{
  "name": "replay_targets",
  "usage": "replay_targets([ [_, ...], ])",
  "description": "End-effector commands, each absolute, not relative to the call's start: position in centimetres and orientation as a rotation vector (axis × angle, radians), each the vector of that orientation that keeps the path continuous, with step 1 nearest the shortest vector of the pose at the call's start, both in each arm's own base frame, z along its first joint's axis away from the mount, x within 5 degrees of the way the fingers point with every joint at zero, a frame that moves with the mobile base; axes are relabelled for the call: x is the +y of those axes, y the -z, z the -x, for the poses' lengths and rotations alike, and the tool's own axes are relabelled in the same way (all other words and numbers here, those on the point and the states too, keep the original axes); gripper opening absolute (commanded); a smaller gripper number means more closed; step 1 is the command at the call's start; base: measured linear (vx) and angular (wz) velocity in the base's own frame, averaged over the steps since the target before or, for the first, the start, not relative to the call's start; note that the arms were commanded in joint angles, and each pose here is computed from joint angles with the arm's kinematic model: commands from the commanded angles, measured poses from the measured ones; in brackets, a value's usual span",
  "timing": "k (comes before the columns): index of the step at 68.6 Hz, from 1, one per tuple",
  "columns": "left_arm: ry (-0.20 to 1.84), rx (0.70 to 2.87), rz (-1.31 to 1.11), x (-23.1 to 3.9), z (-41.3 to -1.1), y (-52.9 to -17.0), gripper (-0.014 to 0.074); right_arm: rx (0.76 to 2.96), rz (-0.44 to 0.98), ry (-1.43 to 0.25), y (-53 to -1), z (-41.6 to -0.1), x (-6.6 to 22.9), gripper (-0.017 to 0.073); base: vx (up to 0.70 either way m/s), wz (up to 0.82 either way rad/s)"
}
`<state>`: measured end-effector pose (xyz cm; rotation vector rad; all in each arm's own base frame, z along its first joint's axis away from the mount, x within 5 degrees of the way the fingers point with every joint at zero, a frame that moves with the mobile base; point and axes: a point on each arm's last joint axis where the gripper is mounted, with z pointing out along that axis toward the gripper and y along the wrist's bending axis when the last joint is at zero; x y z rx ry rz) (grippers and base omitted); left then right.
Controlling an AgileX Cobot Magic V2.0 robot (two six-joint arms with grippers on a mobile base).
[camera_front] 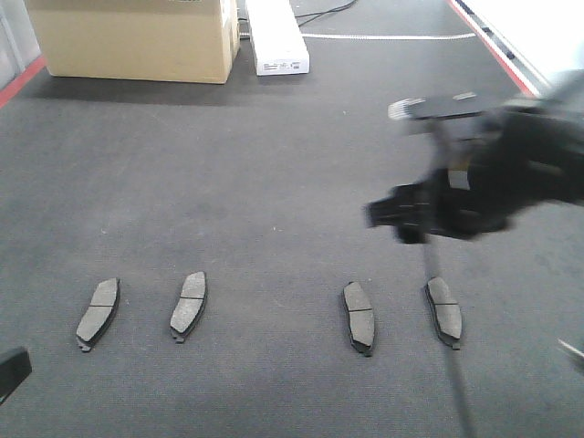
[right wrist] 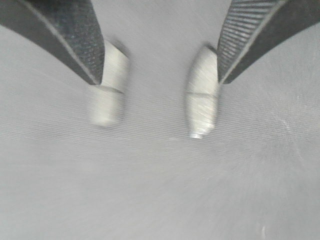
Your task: Move and align brake pads A on conveyor
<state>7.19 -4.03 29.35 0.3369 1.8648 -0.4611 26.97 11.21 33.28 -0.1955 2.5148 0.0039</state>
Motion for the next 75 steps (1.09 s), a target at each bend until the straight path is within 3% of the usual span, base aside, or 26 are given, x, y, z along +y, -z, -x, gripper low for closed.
replay_targets([
  [1,0.498,1.780,-0.325,-4.2,-7.3,-30.7,0.0377,2.343,0.193,-0.031,-36.4,-23.9,9.4,0.0474,0.00,0.00],
  [20,0.498,1.780,-0.325,-4.2,-7.3,-30.7,0.0377,2.061,0.157,-0.108,-39.0,-13.7,4.2,0.0474,0.00,0.00],
  [35,0.493,1.778,-0.328,-4.2,-7.3,-30.7,0.0377,1.849,0.146,-0.185,-37.4,-7.3,1.2,0.0474,0.00,0.00],
  [65,0.492,1.778,-0.329,-4.2,-7.3,-30.7,0.0375,1.748,0.243,-0.227,-33.0,-5.7,1.2,0.0474,0.00,0.00],
  [70,0.492,1.778,-0.329,-4.2,-7.3,-30.7,0.0355,1.746,0.245,-0.225,-33.0,-5.7,1.2,0.0449,0.00,0.00],
  [75,0.492,1.778,-0.329,-4.2,-7.3,-30.7,0.0280,1.748,0.244,-0.224,-33.0,-5.7,1.2,0.0372,0.00,0.00],
])
